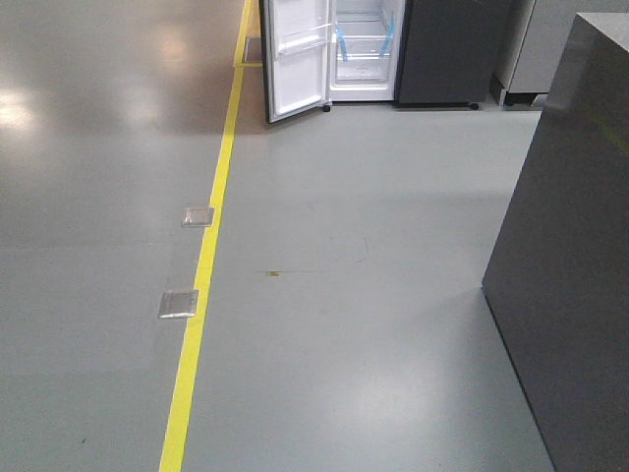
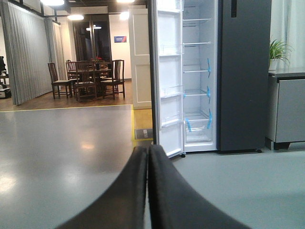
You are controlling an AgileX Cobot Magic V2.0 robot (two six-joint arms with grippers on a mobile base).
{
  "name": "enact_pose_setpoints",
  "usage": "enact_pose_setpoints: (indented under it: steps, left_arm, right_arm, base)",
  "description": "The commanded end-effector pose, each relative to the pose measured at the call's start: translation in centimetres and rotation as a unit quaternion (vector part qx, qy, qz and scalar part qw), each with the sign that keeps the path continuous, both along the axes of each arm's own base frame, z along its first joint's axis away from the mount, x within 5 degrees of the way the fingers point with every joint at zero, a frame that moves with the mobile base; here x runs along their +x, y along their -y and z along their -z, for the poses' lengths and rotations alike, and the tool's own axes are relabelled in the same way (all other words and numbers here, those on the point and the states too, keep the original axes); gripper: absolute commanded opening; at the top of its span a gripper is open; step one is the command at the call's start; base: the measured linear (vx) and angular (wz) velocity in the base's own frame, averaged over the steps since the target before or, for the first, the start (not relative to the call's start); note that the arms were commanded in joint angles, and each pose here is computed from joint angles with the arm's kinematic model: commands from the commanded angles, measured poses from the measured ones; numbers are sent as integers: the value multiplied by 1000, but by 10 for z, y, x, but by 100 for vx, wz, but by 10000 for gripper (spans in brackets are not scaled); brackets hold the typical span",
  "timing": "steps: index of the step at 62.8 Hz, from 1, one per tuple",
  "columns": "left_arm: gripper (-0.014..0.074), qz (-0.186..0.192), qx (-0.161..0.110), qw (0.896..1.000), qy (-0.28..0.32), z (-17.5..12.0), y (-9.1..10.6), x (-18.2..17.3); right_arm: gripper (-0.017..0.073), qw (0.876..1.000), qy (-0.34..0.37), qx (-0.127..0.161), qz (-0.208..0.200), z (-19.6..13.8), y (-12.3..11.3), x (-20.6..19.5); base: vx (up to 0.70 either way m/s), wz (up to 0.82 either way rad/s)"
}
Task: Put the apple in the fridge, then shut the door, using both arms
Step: 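Drive closer to the refrigerator door holding the apple in the right gripper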
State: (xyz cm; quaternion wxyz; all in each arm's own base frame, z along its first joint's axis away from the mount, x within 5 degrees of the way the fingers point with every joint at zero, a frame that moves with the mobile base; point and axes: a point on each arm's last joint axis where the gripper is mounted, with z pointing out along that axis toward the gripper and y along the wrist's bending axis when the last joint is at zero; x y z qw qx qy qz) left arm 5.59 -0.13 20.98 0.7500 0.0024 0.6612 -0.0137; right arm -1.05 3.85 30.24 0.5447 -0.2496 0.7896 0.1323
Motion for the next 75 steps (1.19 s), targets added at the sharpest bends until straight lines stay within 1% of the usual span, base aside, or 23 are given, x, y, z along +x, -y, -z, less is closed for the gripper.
enact_pose_setpoints:
  steps: [1,75]
  left_arm:
    - [-6,1,-3,1000,21,1,0,1]
    - [-6,1,-3,1000,21,1,0,1]
  right_arm:
    - [363,999,32,25,6,-13,-1,3]
    - [363,999,32,25,6,-13,-1,3]
  base:
    - [30,-3]
    - [33,-1]
